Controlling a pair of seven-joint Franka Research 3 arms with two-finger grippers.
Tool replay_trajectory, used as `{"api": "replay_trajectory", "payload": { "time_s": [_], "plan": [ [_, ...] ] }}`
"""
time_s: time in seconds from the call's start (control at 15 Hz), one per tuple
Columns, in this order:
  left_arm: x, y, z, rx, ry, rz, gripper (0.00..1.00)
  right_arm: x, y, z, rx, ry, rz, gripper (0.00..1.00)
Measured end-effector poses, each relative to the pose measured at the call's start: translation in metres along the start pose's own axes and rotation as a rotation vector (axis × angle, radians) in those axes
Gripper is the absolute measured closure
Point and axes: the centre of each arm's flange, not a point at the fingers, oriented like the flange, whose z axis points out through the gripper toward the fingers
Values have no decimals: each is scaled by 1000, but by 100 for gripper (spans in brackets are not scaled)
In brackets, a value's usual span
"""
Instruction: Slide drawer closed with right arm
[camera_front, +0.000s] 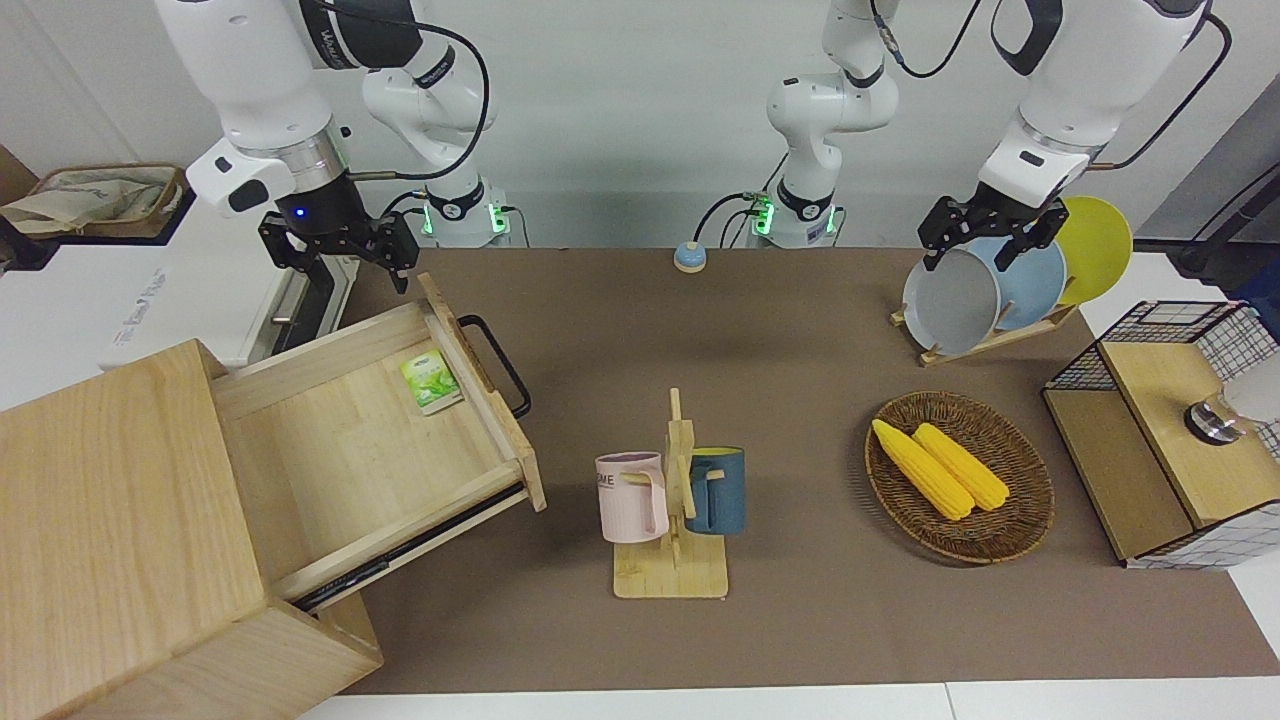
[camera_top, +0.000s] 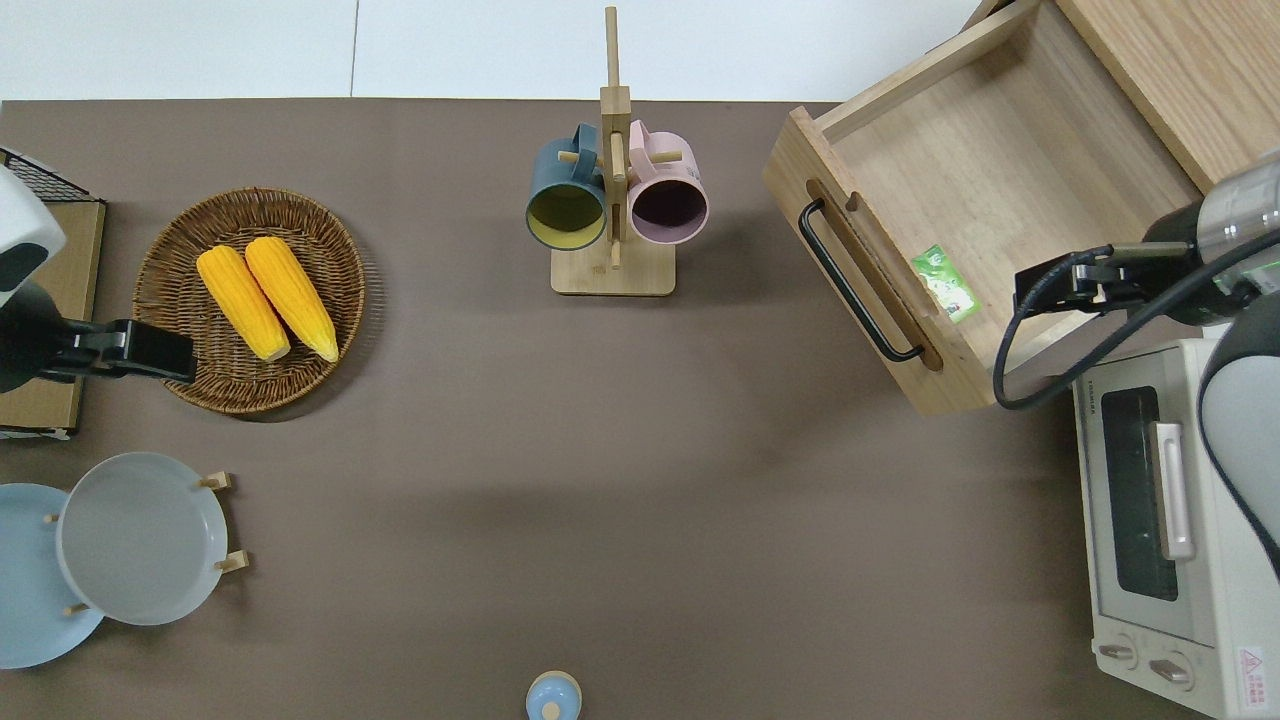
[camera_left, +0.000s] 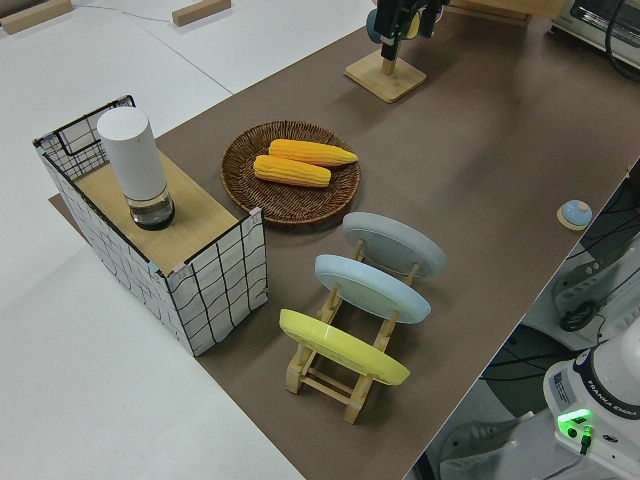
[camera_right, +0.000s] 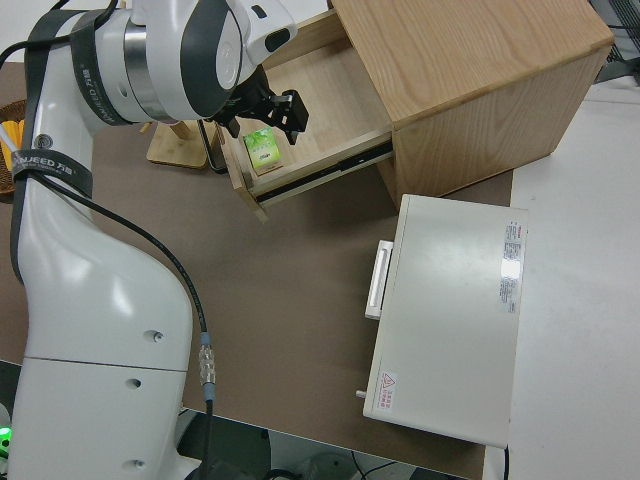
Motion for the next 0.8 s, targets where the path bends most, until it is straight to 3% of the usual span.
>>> {"api": "replay_trajectory", "payload": {
  "time_s": [0.8],
  "plan": [
    [0, 0, 0, 0, 0, 0, 0, 0, 13, -3, -2, 6, 1, 1]
  ]
}}
